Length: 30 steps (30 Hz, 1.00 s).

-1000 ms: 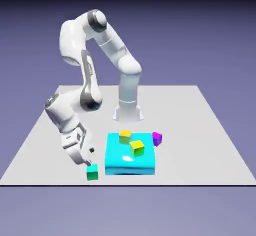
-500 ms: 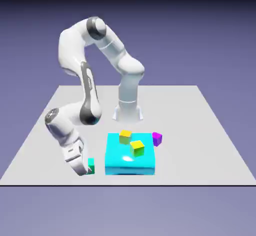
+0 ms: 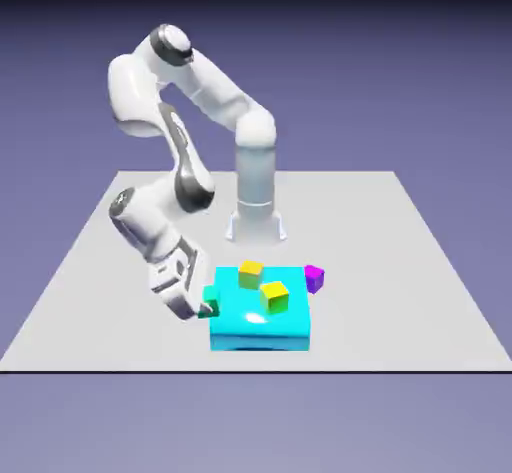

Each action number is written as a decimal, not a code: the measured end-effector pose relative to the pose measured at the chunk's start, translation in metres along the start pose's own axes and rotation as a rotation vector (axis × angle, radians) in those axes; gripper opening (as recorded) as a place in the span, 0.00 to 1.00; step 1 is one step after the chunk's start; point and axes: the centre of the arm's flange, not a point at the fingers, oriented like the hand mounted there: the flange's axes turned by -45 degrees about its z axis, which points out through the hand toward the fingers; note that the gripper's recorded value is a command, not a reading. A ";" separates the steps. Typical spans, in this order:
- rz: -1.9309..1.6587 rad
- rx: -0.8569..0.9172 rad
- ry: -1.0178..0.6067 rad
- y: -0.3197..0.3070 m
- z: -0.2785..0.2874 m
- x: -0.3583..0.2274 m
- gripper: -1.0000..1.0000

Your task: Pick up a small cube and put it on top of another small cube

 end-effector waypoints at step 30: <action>0.366 -0.296 -0.130 -0.130 0.020 0.086 0.00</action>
